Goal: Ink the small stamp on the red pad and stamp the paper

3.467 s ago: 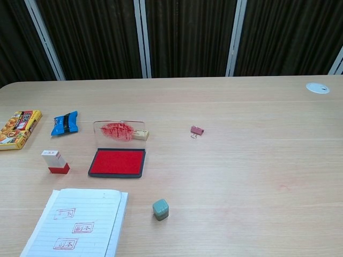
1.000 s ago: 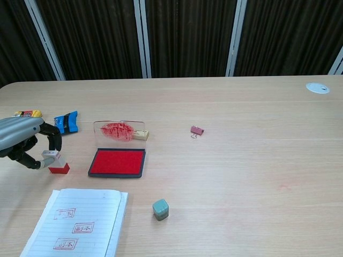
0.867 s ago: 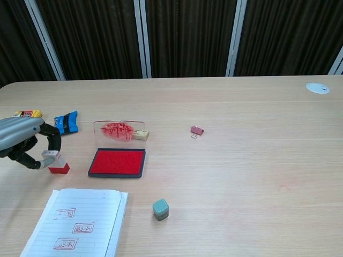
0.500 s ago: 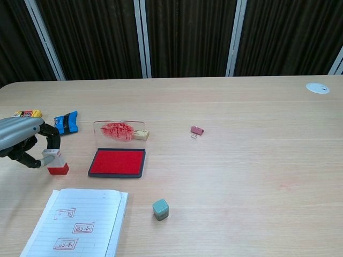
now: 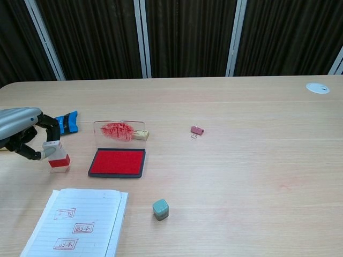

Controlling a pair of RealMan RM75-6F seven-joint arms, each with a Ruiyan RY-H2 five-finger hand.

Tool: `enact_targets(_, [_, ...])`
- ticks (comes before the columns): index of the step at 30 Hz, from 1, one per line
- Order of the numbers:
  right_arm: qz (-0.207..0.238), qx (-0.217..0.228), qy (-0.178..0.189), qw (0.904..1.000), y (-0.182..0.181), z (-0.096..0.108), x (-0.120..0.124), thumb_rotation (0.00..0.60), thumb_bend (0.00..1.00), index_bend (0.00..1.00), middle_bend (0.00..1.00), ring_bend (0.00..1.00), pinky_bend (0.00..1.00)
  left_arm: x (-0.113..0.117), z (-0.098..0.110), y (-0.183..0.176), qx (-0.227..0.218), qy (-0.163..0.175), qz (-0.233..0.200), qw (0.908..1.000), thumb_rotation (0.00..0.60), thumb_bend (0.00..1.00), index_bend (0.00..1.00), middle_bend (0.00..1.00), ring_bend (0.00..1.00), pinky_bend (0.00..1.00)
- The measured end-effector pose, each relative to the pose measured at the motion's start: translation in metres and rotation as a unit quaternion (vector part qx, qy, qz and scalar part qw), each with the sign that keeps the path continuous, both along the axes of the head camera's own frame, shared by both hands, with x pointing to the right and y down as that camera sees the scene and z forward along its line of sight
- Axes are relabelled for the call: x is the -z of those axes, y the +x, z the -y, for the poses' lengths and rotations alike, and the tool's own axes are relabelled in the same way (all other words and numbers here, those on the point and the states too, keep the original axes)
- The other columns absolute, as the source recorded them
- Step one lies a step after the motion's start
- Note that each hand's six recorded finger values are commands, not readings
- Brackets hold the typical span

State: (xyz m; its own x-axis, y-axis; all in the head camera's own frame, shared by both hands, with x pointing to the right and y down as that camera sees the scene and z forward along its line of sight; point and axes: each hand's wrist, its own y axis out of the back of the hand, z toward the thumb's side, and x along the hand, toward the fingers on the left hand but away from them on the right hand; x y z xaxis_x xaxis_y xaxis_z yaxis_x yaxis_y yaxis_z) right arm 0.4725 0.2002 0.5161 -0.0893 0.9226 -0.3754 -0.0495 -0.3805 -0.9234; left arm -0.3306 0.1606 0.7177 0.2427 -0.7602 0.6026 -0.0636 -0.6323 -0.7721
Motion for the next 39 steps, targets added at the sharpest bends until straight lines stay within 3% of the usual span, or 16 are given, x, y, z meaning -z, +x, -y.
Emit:
enact_targets(7, [-0.001,-0.004,0.001,1.0,0.002,0.001,0.0,0.6,0.0,0.0,0.0,0.0,0.0,0.034,0.012,0.034,-0.041,0.041,-0.05,0.997,0.6,0.38,0.51,0.52,0.86,0.91])
enact_targets(10, [-0.003,-0.005,0.002,1.0,0.003,0.002,0.0,0.6,0.0,0.0,0.0,0.0,0.0,0.037,0.016,0.05,-0.064,0.052,-0.053,0.9952,0.6,0.38,0.51,0.52,0.86,0.91])
enact_targets(19, [-0.014,-0.016,0.003,0.9998,0.01,0.004,-0.001,0.6,0.0,0.0,0.0,0.0,0.0,0.013,0.016,0.092,-0.108,0.048,-0.027,0.9927,0.6,0.38,0.52,0.53,0.86,0.91])
enact_targets(26, [-0.019,-0.024,0.001,0.9995,0.016,0.004,-0.002,0.6,0.0,0.0,0.0,0.0,0.0,-0.003,0.018,0.098,-0.108,0.039,-0.013,0.9933,0.6,0.38,0.53,0.53,0.86,0.91])
enact_targets(39, [-0.019,-0.026,0.0,0.9995,0.019,0.005,-0.003,0.6,0.0,0.0,0.0,0.0,0.0,-0.012,0.014,0.104,-0.115,0.037,-0.007,0.9926,0.6,0.38,0.53,0.53,0.86,0.91])
